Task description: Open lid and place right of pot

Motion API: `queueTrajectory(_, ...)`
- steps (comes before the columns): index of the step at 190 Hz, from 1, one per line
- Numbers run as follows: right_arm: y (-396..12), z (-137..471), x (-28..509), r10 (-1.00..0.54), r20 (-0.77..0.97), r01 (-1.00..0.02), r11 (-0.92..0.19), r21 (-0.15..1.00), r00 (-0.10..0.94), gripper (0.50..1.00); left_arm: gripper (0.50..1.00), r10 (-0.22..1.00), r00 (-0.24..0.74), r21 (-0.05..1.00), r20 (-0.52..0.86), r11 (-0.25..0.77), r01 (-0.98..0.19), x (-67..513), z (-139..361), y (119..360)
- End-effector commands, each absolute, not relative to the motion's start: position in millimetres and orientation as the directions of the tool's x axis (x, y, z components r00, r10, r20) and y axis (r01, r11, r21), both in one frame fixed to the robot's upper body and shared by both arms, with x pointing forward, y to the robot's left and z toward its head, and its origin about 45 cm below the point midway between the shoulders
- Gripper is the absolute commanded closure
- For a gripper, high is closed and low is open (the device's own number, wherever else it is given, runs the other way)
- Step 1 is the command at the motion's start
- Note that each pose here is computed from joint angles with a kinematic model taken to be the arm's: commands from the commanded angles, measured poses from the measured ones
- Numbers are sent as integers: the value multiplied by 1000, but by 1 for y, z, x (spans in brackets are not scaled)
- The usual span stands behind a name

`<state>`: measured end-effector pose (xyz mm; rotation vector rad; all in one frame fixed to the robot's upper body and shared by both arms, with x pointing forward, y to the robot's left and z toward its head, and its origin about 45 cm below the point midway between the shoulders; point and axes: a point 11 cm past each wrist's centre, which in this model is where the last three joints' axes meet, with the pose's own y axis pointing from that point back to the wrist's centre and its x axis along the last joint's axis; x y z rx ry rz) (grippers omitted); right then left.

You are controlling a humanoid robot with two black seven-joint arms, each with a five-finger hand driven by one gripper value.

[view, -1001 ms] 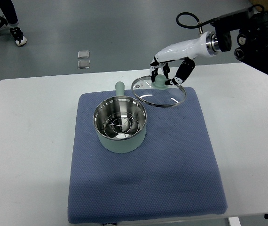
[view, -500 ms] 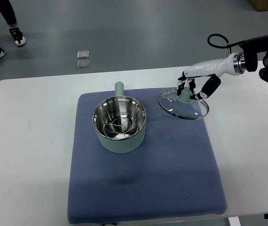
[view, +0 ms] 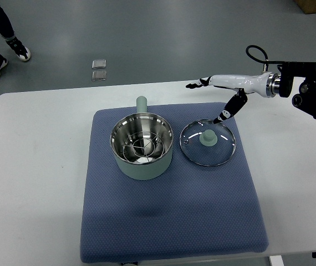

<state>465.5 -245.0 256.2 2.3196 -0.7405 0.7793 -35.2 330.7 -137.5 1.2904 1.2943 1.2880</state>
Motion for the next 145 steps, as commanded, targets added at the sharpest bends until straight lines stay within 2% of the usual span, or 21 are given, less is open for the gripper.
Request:
queueTrajectory(1,-252,256,476,-592,433,-724,-634,271,680,568,500,993,-79,993,86,-79,87,-35,-137,332)
queueTrajectory(15,-260,242,476,-709,256,-753,-599,272,657,566,500,993,-79,993,87,-80,87,-35,-137,332)
queueTrajectory(28,-263,233,477,-801,77,-786,-556,269,593,566,500,993,-79,993,87,-80,87,-35,-137,332)
queueTrajectory(51,-254,211,474,-852,-173,-807,-524,272,495,564,500,993,-77,993,84,-78,87,-35,-137,331)
queueTrajectory(61,-254,211,474,-852,-173,-807,-524,272,495,564,500,993,-77,993,84,-78,87,-35,-137,331)
queueTrajectory(62,-253,206,472,-852,-249,-813,-517,266,460,564,500,993,-79,993,83,-76,87,-35,-137,331)
queueTrajectory(66,-251,205,472,-850,-276,-816,-516,259,449,564,500,993,-79,993,83,-76,87,-35,-137,331)
queueTrajectory(95,-254,194,466,-846,-345,-828,-501,252,407,564,500,993,-79,992,92,-85,91,-37,-137,334)
queueTrajectory(145,-252,202,464,-793,-403,-805,-562,191,457,562,500,993,-79,993,90,-84,88,-35,-137,333)
